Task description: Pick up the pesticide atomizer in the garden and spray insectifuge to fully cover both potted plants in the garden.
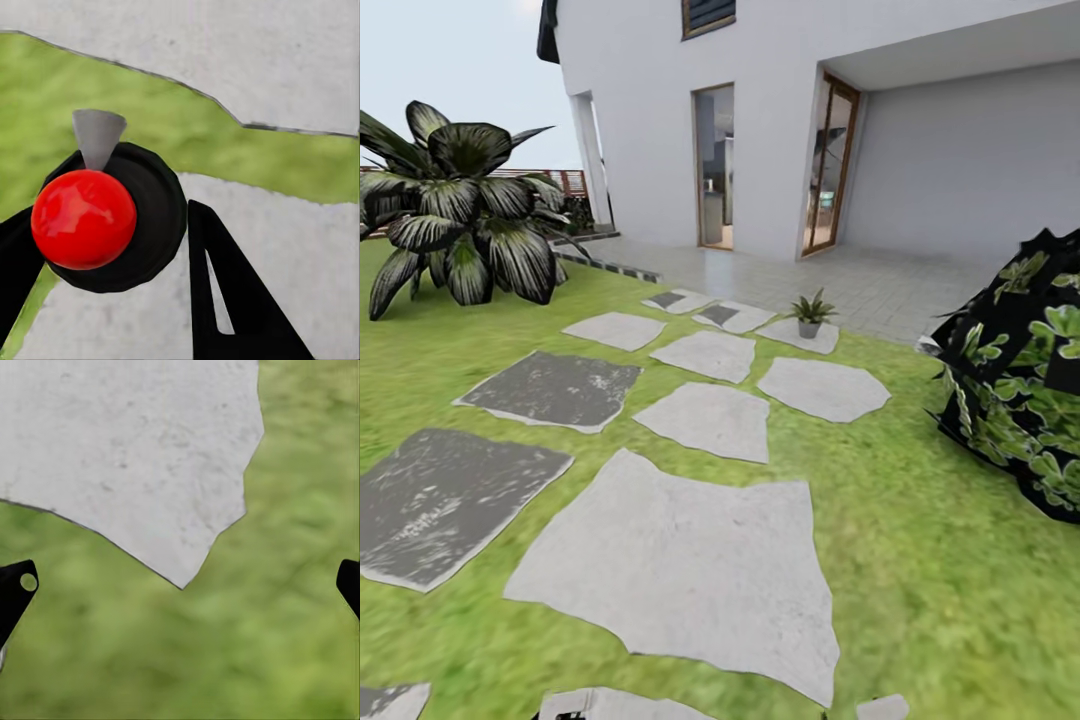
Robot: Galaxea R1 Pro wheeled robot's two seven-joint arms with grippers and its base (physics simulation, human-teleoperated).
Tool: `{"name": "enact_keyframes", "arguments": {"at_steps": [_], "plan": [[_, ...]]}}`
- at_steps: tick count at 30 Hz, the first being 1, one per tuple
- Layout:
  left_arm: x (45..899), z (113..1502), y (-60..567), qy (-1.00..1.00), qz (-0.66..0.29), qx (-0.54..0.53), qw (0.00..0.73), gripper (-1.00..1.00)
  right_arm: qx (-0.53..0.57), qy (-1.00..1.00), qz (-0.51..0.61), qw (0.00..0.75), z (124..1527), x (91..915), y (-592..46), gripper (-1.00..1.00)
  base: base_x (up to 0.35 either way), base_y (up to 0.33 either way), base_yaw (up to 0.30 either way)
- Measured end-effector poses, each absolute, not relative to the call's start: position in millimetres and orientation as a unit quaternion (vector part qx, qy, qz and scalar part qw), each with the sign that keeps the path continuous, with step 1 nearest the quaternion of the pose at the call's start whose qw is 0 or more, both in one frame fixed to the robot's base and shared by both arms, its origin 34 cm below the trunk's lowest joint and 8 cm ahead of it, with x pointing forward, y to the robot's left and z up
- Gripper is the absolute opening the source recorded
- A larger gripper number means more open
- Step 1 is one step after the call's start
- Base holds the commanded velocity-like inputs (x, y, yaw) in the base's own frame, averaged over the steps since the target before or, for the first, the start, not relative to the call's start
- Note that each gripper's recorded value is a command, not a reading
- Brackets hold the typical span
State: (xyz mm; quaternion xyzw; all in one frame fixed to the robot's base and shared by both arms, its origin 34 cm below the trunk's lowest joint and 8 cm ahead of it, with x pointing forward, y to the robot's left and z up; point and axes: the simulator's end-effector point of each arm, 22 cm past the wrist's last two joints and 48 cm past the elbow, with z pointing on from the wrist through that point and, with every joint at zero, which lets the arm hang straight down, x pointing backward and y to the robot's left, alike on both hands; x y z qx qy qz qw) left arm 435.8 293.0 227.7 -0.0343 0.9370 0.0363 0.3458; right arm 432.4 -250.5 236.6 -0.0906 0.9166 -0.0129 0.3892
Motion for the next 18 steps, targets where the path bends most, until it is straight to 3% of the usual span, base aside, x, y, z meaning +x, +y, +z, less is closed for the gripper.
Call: {"name": "enact_keyframes", "arguments": {"at_steps": [18], "plan": [[435.8,227.7,292.3,0.937,0.036,-0.034,0.346,-1.0,-0.091,0.917,-0.012,0.389,236.5,432.2,-249.3,1.0,0.337,0.112,-0.002]]}}
